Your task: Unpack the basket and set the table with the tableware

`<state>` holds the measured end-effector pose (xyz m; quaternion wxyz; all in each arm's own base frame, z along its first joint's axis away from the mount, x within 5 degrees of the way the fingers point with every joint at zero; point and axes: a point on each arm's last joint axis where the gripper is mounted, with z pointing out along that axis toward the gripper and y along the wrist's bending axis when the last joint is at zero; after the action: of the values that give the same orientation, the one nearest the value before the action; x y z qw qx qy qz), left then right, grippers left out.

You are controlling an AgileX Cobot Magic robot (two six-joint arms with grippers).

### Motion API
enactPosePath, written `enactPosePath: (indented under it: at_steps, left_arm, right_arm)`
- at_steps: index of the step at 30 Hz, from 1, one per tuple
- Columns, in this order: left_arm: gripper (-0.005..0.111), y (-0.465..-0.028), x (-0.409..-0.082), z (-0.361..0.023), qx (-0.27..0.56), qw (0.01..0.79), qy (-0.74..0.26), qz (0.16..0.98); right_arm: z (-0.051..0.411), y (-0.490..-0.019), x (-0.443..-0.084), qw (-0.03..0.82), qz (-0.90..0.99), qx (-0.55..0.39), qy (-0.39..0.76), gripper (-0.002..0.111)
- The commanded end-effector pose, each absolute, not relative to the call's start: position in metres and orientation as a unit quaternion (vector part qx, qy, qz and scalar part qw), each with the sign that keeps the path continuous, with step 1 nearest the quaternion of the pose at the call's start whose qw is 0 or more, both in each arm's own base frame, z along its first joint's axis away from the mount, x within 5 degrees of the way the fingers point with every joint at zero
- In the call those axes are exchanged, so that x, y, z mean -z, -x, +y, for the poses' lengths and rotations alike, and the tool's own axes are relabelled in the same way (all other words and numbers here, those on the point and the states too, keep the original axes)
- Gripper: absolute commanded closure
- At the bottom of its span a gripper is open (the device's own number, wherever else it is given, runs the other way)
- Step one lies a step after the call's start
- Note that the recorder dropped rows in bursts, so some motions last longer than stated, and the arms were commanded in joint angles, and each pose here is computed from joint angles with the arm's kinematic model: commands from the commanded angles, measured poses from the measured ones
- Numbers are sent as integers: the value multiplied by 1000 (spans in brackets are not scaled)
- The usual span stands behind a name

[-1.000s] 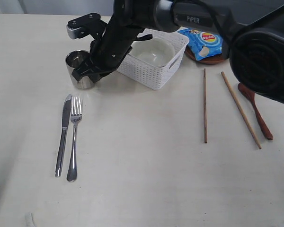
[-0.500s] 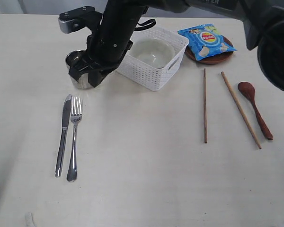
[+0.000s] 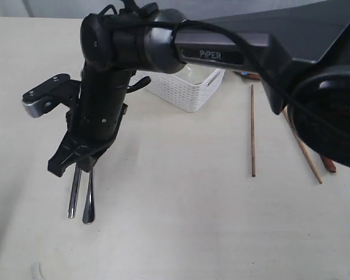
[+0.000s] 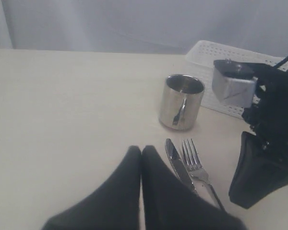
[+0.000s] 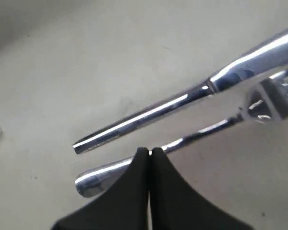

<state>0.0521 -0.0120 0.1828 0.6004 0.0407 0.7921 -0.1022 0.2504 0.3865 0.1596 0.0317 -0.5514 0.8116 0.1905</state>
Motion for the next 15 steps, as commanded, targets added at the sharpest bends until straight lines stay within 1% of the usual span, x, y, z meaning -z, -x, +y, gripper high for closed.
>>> enactPosePath:
  at_steps: [1, 7, 15]
  left_arm:
    - [107, -52, -182, -12, 102, 601, -44, 791]
    - [107, -52, -182, -12, 102, 601, -44, 791]
    - [107, -52, -182, -12, 102, 601, -44, 791]
  right_arm:
    - [397, -242, -150, 42, 802, -193, 564, 109]
    - [402, -246, -137, 64, 806, -193, 557, 109]
    - [406, -256, -137, 107, 807, -195, 546, 109]
